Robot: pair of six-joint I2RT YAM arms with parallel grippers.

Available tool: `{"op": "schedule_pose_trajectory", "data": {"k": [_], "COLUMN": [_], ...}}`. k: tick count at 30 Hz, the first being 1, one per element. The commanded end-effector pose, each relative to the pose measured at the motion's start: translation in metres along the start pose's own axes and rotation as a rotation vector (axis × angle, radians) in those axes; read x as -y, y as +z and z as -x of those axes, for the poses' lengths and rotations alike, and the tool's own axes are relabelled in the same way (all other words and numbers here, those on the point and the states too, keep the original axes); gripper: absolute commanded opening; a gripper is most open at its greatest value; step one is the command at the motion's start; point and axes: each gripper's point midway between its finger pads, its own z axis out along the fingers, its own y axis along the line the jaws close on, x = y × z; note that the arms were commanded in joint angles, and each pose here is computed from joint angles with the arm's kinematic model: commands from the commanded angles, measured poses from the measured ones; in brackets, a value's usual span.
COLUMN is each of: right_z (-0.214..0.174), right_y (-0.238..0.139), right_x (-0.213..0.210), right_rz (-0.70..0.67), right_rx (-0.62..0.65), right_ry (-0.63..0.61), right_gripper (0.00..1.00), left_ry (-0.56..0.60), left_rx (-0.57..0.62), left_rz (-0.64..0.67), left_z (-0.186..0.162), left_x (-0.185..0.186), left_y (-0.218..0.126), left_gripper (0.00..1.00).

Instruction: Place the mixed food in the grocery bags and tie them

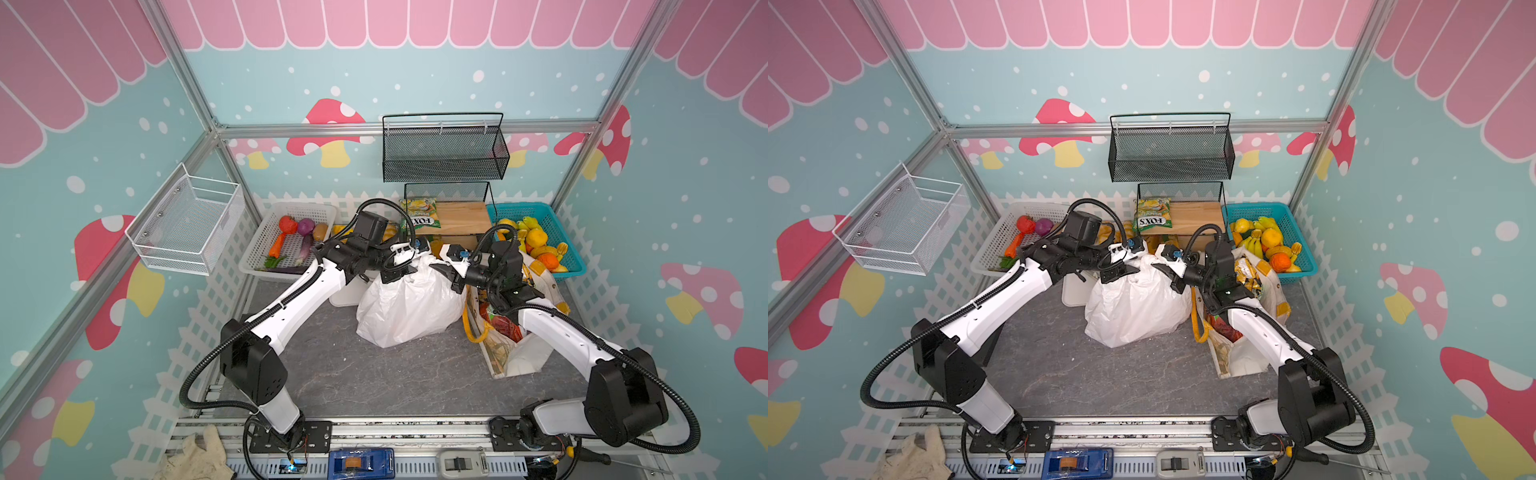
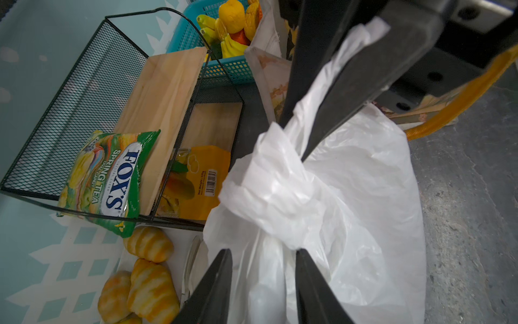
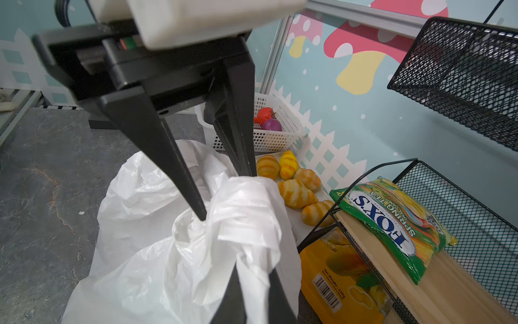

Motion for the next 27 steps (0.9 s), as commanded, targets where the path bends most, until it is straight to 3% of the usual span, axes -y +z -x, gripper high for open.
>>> {"op": "schedule_pose_trajectory", "data": {"k": [1,9,14,19,23,27], "right_z": [0.02,0.021,0.023,0.017,0.011,0.008], "right_y": [-0.002,-0.004,-0.005,-0.005,-0.003,0.002], "right_x": [-0.001,-0.002,-0.006,-0.007,-0.007,-0.005], "right_rz": [0.01,0.005,0.022,0.014,0.015,0.016], "right_rx": [0.042,0.043,0.052,0.044,0.035,0.029], "right_ry": [-0.057,-0.066,-0.065,-0.064,-0.064,-0.062], "right_gripper": [0.09,0.09,0.11,0.23,0.35,0.41], "left_ry": [0.005,0.014,0.015,0.03,0.046,0.07], "left_rx": [0.011,0.02,0.014,0.043,0.068,0.071], "left_rz": [-0.051,-0.063,-0.047,-0.036,-0.034,-0.045], "left_z": [0.005,0.007,0.006,0.011,0.015,0.014], "left_x": [0.007,0.006,0.001,0.0,0.002,0.008], "left_y": [0.007,0.012,0.017,0.016,0.012,0.012], "left_gripper": [0.42,0.43,0.21,0.05,0.02,0.02]}}
